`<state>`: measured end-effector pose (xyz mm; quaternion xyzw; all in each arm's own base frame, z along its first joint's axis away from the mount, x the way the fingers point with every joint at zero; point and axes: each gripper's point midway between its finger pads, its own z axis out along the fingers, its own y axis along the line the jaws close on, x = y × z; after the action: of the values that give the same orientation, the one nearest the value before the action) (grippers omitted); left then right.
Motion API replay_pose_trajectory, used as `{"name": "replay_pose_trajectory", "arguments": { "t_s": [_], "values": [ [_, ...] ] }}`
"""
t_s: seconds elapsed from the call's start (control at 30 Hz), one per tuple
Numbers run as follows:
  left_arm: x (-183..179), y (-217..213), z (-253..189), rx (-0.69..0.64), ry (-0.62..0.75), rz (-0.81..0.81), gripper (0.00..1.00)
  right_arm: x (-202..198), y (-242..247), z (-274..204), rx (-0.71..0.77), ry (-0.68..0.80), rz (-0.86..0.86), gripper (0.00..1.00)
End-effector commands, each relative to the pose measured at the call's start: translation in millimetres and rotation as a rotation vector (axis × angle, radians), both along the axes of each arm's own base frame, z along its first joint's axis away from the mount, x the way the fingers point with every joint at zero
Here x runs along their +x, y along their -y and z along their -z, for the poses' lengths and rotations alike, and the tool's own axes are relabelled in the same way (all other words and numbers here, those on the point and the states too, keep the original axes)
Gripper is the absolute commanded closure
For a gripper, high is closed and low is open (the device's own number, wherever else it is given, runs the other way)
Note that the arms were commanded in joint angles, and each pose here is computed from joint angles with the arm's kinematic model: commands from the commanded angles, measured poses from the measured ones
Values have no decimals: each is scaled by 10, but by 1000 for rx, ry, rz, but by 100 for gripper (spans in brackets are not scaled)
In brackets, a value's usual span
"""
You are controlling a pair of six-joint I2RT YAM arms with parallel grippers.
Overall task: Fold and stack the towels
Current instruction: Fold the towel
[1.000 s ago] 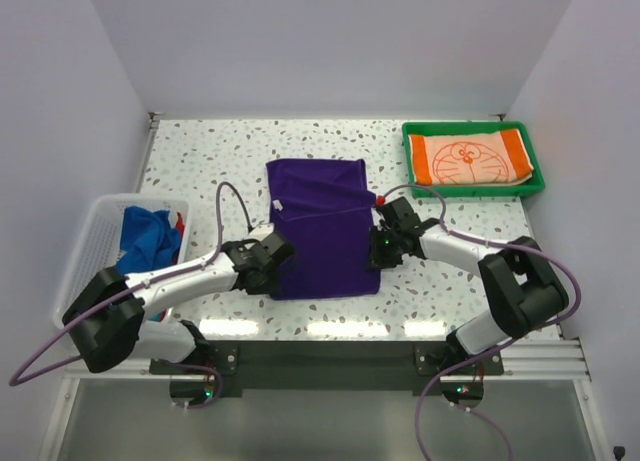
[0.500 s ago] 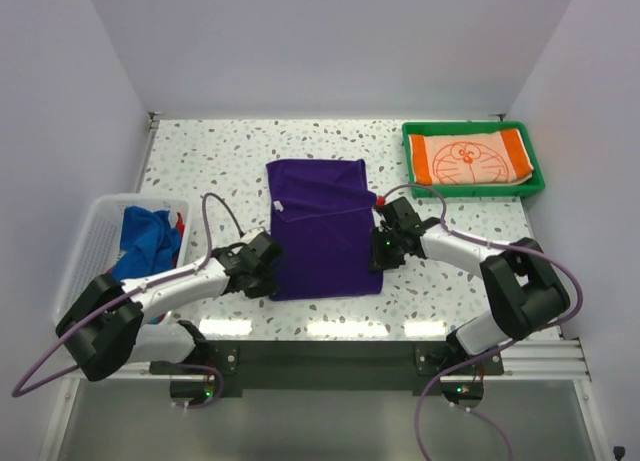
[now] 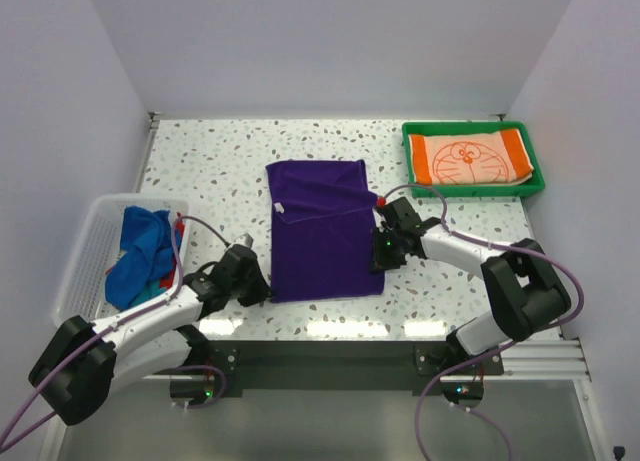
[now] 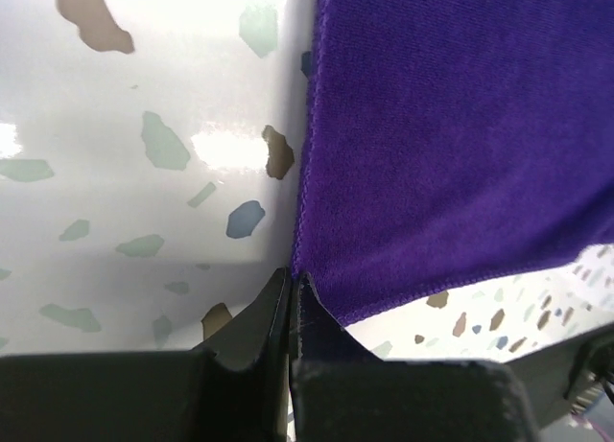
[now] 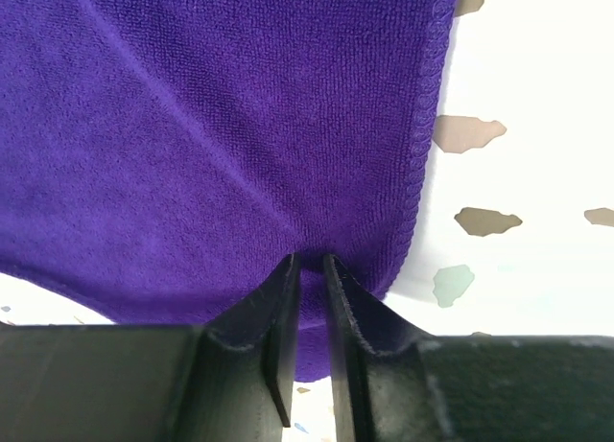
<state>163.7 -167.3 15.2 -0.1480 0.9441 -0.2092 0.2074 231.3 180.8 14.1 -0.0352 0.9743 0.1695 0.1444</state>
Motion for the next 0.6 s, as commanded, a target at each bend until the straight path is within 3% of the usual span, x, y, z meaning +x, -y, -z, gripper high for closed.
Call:
{"name": "replay_pose_trajectory", "arguments": {
  "t_s": [0.0, 0.33, 0.57],
  "values": [
    [40, 233, -135, -163, 63, 49, 100, -107, 198, 61, -93, -20, -5, 77],
    [-111, 320, -110, -288, 60, 67, 98, -6, 109, -312, -41, 54, -48, 69],
    [-121, 171, -148, -215, 40, 14, 71, -70, 144, -517, -32, 74, -49, 66]
  ]
}}
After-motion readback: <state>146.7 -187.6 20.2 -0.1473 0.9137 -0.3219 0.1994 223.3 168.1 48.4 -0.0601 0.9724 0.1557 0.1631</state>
